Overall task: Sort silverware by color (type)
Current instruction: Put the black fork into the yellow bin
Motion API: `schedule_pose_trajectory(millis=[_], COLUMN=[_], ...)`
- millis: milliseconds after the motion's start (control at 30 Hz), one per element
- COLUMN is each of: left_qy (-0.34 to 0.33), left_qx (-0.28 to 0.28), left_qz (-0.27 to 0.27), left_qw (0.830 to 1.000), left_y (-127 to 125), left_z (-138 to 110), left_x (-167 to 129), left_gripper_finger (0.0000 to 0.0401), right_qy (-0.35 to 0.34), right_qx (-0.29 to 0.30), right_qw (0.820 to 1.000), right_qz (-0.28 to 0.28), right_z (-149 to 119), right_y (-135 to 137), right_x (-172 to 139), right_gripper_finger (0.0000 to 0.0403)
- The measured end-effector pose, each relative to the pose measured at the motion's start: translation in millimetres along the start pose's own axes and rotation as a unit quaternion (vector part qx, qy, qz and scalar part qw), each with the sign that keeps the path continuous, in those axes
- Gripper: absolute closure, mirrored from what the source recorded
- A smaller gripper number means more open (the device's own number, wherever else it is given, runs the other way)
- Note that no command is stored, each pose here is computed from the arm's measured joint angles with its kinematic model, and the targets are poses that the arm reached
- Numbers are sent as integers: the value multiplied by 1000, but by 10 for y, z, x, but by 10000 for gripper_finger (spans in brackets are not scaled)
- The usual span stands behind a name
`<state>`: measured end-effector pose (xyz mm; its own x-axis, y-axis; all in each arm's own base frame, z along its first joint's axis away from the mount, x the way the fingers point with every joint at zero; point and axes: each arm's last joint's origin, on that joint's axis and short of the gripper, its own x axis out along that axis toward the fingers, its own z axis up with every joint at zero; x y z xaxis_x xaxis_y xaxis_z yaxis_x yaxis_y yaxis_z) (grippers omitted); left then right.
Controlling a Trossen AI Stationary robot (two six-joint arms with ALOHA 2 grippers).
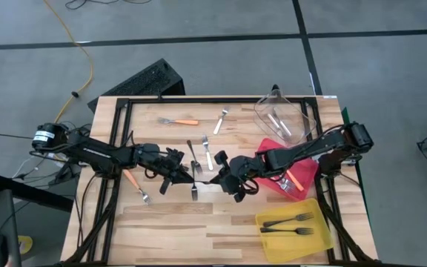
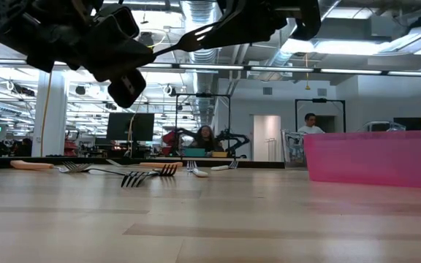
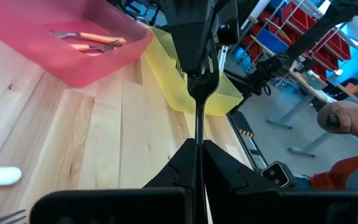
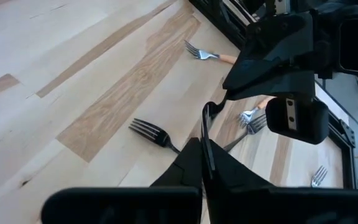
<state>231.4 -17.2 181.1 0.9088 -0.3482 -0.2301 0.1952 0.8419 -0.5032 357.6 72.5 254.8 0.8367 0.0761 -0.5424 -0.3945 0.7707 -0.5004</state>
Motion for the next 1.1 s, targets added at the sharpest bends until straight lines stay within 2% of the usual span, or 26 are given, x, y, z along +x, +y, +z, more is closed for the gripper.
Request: schedule_pose_trajectory(millis=[167,433,633,833,933,1100], left_qy=[-11,-15,-16,-17,-20,-17], left_qx=[20,53,55,66,68,68], left_qz=[13,15,15,12,16,18], left_qw=[1000,998,998,998,997,997], left_y=[4,4,7,5,7,11], left_z=[10,18,22,26,29,25], left_x=[0,-1,-2,-3,-3,-4], left_gripper_finger=[380,277,222,207,206,206], right_qy=[2,25,39,74,88,69], right_qx=[10,106,154,225,258,339], right_qw=[1000,994,987,971,962,938], right_qz=[-1,11,29,33,33,17], right_z=[10,-7,23,25,2,-23], right_y=[18,36,95,223,378,614], right_x=[-5,-94,-396,-778,-992,-1402], right_gripper_finger=[383,383,383,383,383,383])
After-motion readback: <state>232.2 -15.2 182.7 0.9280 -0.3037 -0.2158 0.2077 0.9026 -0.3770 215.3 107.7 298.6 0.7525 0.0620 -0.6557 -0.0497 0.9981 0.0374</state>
